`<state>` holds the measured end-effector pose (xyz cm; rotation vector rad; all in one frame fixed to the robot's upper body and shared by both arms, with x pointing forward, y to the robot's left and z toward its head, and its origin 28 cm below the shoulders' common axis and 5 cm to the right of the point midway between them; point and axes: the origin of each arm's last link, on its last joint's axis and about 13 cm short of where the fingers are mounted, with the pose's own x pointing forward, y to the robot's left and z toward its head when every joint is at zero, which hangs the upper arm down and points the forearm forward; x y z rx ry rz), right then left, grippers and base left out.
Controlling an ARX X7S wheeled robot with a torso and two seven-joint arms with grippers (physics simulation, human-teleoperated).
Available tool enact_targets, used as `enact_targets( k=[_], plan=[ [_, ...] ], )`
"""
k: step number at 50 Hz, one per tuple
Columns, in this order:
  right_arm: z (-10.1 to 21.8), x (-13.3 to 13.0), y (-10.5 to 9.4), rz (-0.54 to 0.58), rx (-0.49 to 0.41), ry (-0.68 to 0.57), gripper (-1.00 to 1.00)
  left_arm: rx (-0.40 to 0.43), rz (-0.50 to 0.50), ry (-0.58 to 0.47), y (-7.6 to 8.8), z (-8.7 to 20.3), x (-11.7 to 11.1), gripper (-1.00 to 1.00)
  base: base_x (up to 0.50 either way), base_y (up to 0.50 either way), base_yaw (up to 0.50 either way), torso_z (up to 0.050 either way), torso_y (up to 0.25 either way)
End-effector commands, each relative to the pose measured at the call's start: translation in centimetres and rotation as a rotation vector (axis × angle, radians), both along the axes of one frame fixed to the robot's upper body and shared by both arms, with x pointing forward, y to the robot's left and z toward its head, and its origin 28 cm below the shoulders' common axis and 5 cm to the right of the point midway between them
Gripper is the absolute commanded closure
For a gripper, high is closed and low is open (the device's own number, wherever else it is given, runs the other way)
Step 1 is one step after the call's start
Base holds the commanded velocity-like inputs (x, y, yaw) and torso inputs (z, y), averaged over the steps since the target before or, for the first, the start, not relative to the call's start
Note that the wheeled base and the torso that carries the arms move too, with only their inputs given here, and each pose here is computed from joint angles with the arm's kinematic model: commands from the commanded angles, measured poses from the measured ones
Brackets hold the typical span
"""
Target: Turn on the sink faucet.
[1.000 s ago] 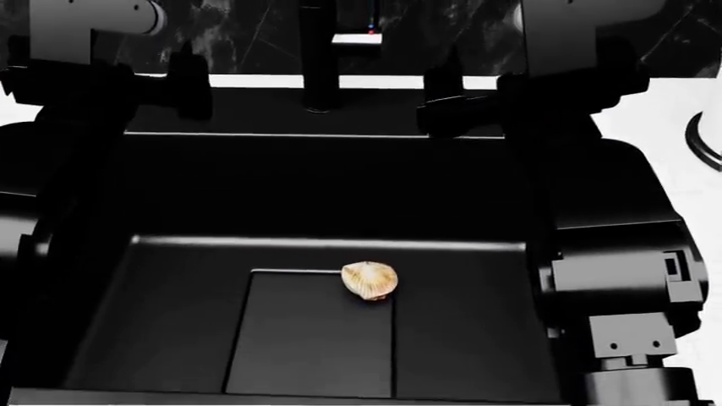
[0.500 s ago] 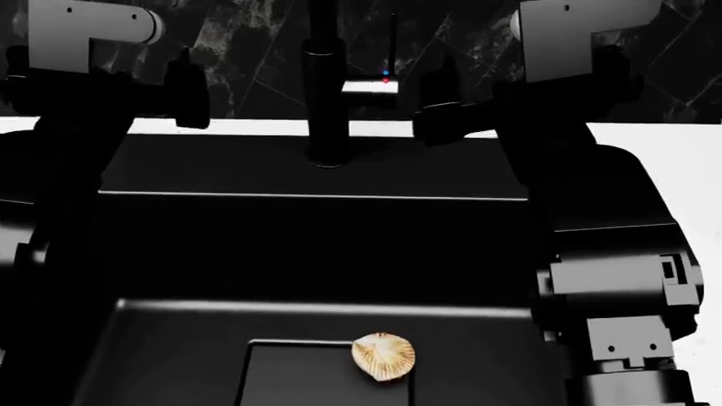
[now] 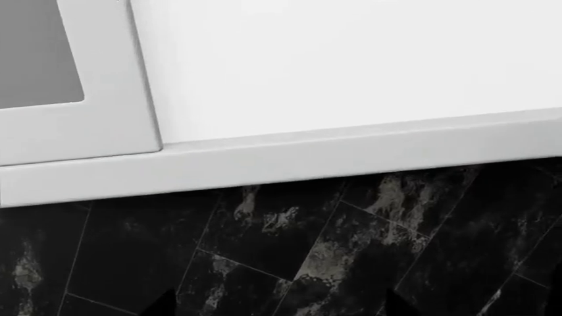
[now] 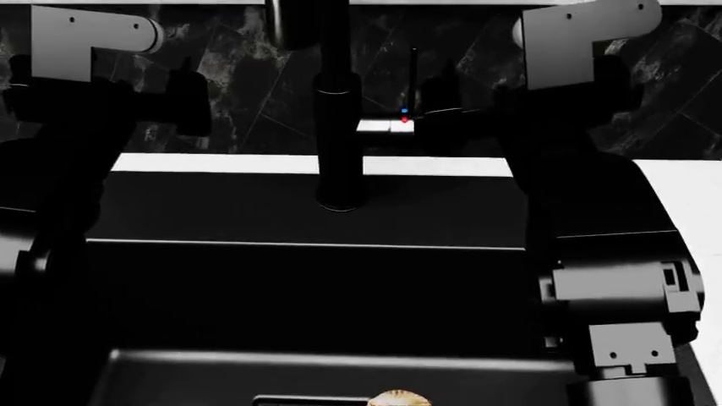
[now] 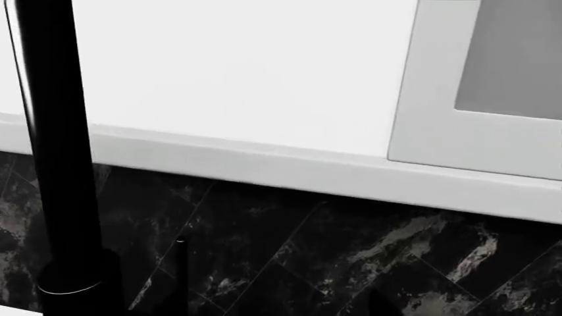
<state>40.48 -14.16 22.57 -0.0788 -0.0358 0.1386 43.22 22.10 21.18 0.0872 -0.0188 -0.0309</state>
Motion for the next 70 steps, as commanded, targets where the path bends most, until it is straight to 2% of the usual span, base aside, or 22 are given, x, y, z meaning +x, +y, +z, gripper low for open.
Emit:
enact_targets(
  k=[1,9,20,27,31,37,43,62,70],
  plan=[
    [-0.4,-0.2,0.0,0.007,0.02,0.012,-1.0,-0.006,-0.016,-0.001,-0.3,-0.1,-0.3,-1.0,0.0,0.0,0.0,0.0,0.0],
    [-0.8,-0.6,1.5,0.101,0.016,0.041,-1.0,-0.003,-0.008,0.008,-0.2,-0.5,-0.3,-1.0,0.0,0.0,0.0,0.0,0.0],
    [-1.0,-0.8,2.2,0.139,0.008,0.06,-1.0,-0.005,-0.005,0.015,-0.1,-1.0,-0.3,-1.0,0.0,0.0,0.0,0.0,0.0],
    [-1.3,0.6,2.3,0.13,0.0,0.079,-1.0,-0.005,-0.011,0.015,-0.2,-1.2,-0.4,-1.0,0.0,0.0,0.0,0.0,0.0],
    [-1.2,1.4,2.2,0.115,0.025,0.069,-1.0,-0.019,-0.019,-0.013,0.0,-1.2,-0.4,-1.0,0.0,0.0,0.0,0.0,0.0],
    [-1.5,2.4,2.5,0.106,0.018,0.083,-1.0,-0.04,-0.052,-0.062,0.2,-0.9,-0.6,-1.0,0.0,0.0,0.0,0.0,0.0],
    [-1.2,3.0,2.6,0.101,0.03,0.081,-1.0,-0.02,-0.058,-0.062,0.4,-0.9,-0.9,-1.0,0.0,0.0,0.0,0.0,0.0],
    [0.9,3.4,4.1,0.133,0.007,0.072,-1.0,-0.018,-0.057,-0.063,0.6,-1.1,-1.3,-1.0,0.0,0.0,0.0,0.002,-0.182],
    [1.8,3.5,4.5,0.135,0.0,0.039,-1.0,-0.045,-0.051,-0.064,0.7,-1.3,-1.3,-1.0,0.0,0.0,0.0,0.001,-0.103]
  ],
)
